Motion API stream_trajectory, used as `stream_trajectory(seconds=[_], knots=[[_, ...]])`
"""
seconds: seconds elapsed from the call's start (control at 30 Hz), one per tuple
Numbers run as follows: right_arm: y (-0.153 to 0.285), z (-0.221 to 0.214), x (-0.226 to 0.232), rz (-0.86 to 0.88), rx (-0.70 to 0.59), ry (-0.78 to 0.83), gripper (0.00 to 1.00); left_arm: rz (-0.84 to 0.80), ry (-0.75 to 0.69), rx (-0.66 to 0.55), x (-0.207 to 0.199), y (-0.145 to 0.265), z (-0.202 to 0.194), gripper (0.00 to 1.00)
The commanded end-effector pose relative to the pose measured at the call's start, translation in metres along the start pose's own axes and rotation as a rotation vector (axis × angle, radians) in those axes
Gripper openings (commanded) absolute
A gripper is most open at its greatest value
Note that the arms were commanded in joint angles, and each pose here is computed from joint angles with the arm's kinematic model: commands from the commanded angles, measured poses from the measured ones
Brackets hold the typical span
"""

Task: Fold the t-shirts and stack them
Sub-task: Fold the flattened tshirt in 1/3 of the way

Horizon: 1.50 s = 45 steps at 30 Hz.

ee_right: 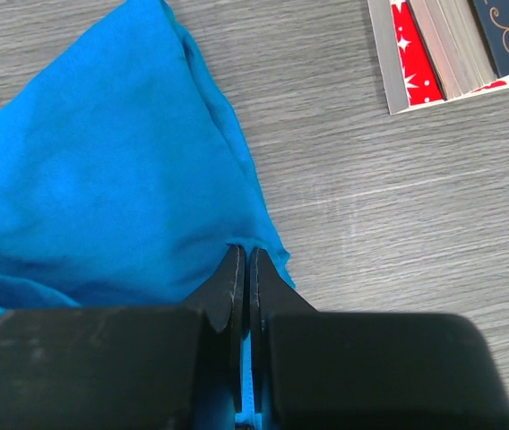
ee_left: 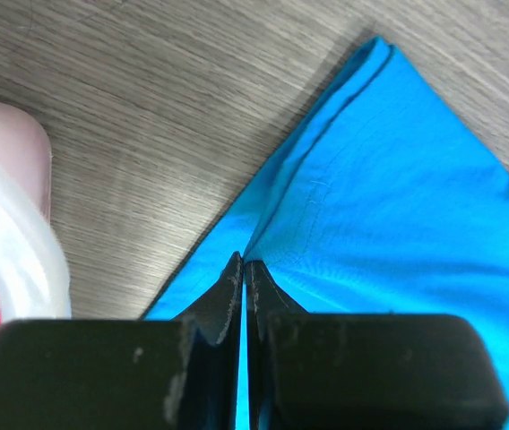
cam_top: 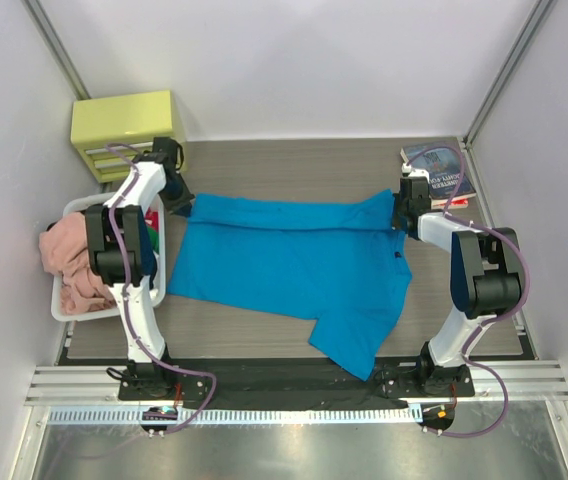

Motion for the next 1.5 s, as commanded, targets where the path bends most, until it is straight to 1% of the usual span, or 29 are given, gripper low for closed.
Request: stream_trajectory(seconds=[0.0,0.03,0.47,0.5,0.53,0.57,0.6,0.63,0.67,0.7,0.73,0.8,0.83,0.9,0.93,1.0,1.07,1.17,1.2,1.23,1.3,1.33,1.4,1.47], knots=[[0.007,0.018,-0.001,-0.006,-0.053,-0.036,0.01,0.063,-0.013,-0.014,0.013,-0.004,0.007,0.00],[0.007,0.011,-0.002,-0.013,-0.023,-0.039,0.01,0.063,-0.013,-0.016,0.013,-0.005,0.008,0.00],[-0.001,0.002,0.007,0.022,0.018,-0.054,0.01,0.074,-0.013,0.002,0.016,-0.010,0.001,0.00],[0.000,0.001,0.006,0.025,0.025,-0.057,0.01,0.075,-0.013,0.004,0.016,-0.009,0.001,0.01],[0.002,0.004,0.007,0.028,0.021,-0.057,0.04,0.078,-0.014,0.004,0.017,-0.006,0.001,0.04],[0.003,0.006,0.008,0.034,0.017,-0.057,0.08,0.067,-0.043,0.004,0.006,-0.004,-0.005,0.08],[0.008,0.009,0.008,0.040,0.011,-0.063,0.13,0.066,-0.045,-0.005,0.005,0.000,-0.005,0.22],[0.010,0.014,0.008,0.043,0.001,-0.062,0.27,0.059,-0.053,-0.016,0.001,0.008,-0.006,0.27],[0.014,0.017,0.008,0.045,-0.007,-0.063,0.33,0.053,-0.055,-0.025,-0.002,0.013,-0.006,0.32],[0.020,0.023,0.008,0.050,-0.025,-0.065,0.40,0.048,-0.055,-0.035,-0.005,0.019,-0.006,0.46],[0.023,0.027,0.006,0.047,-0.034,-0.066,0.52,0.029,-0.059,-0.058,-0.011,0.031,-0.005,0.55],[0.030,0.032,0.004,0.039,-0.043,-0.074,0.66,0.014,-0.049,-0.088,-0.018,0.044,-0.004,0.71],[0.038,0.042,0.003,0.035,-0.069,-0.079,0.79,-0.004,-0.056,-0.101,-0.026,0.052,-0.005,0.73],[0.046,0.049,0.001,0.028,-0.076,-0.099,0.89,-0.031,-0.056,-0.137,-0.035,0.071,-0.002,0.77],[0.051,0.059,0.002,0.030,-0.097,-0.108,0.98,-0.037,-0.054,-0.147,-0.039,0.077,-0.002,0.82],[0.059,0.068,-0.001,0.013,-0.113,-0.145,0.98,-0.074,-0.053,-0.172,-0.051,0.091,-0.007,0.84],[0.063,0.078,0.002,0.023,-0.115,-0.191,0.98,-0.092,-0.062,-0.187,-0.063,0.093,-0.016,0.85],[0.063,0.084,0.016,0.065,-0.120,-0.243,0.98,-0.136,-0.019,-0.179,-0.076,0.085,-0.024,0.86],[0.059,0.082,0.023,0.075,-0.110,-0.245,0.98,-0.149,-0.010,-0.172,-0.079,0.081,-0.025,0.85],[0.057,0.088,0.027,0.083,-0.124,-0.247,0.97,-0.170,0.021,-0.165,-0.083,0.073,-0.027,0.85],[0.044,0.085,0.032,0.062,-0.102,-0.247,0.96,-0.188,0.039,-0.159,-0.089,0.066,-0.028,0.85],[0.042,0.091,0.038,0.074,-0.107,-0.261,0.94,-0.192,0.038,-0.161,-0.093,0.062,-0.029,0.84],[0.024,0.080,0.047,0.087,-0.055,-0.254,0.91,-0.201,0.041,-0.152,-0.098,0.057,-0.032,0.84],[0.019,0.079,0.061,0.116,-0.026,-0.229,0.87,-0.214,0.023,-0.136,-0.104,0.052,-0.039,0.84]])
Point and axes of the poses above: each gripper's point midway between its finger pads, its own y axis back along the fingers, its own x axis along the line the jaws close on, z = x × y, the point moved 4 cm from there along y, back along the fingers, and after that the axes turned 1 degree about y, right-handed, at the moved point
